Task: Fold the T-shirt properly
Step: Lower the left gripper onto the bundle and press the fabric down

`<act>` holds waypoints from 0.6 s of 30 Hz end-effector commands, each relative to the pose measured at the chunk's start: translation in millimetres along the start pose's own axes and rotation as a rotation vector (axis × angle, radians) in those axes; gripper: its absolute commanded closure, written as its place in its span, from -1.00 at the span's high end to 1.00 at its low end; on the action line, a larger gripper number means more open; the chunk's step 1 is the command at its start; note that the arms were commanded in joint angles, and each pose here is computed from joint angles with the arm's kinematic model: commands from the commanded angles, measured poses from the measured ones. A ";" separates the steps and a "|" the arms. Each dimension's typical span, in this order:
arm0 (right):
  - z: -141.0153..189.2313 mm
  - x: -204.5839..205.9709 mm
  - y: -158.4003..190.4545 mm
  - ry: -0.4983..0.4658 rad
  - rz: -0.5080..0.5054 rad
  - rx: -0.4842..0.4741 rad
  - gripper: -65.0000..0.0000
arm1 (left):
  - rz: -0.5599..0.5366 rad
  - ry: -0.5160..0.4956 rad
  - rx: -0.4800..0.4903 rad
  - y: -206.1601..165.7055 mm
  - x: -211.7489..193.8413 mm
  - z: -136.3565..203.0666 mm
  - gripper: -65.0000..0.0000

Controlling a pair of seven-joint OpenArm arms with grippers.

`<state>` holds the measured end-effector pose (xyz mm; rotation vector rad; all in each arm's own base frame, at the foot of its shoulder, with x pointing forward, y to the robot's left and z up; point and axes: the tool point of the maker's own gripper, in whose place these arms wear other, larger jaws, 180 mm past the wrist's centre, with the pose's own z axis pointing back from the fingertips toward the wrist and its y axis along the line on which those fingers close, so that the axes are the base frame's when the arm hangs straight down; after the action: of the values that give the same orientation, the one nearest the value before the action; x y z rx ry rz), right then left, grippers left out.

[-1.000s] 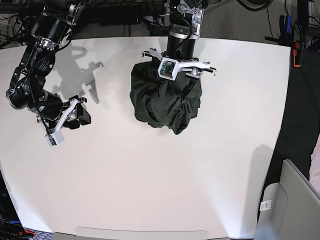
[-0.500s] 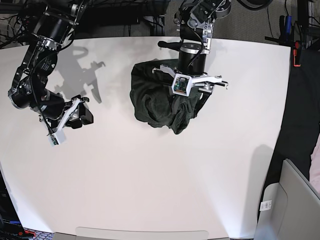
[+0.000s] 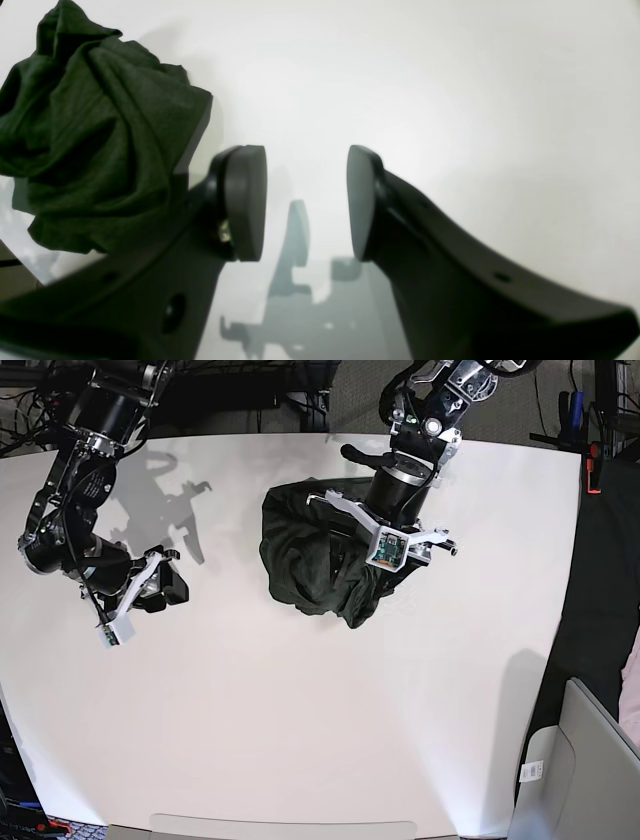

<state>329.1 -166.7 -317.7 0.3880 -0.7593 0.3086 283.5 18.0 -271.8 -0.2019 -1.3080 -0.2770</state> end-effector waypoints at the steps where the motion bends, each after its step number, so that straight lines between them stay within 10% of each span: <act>1: 4.9 15.0 -0.9 -0.048 0.024 -0.001 -0.19 | 0.003 -0.045 -0.014 0.2 11.9 1.4 -0.03; 18: 2.4 14.7 2.4 -0.050 0.016 0.008 -0.19 | 0.009 0.018 -0.252 -45.2 -3.5 10.3 -0.11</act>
<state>328.4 -162.9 -319.0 0.3989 -0.7588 0.3053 254.1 -23.2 -285.1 -0.4173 -1.2037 -0.4411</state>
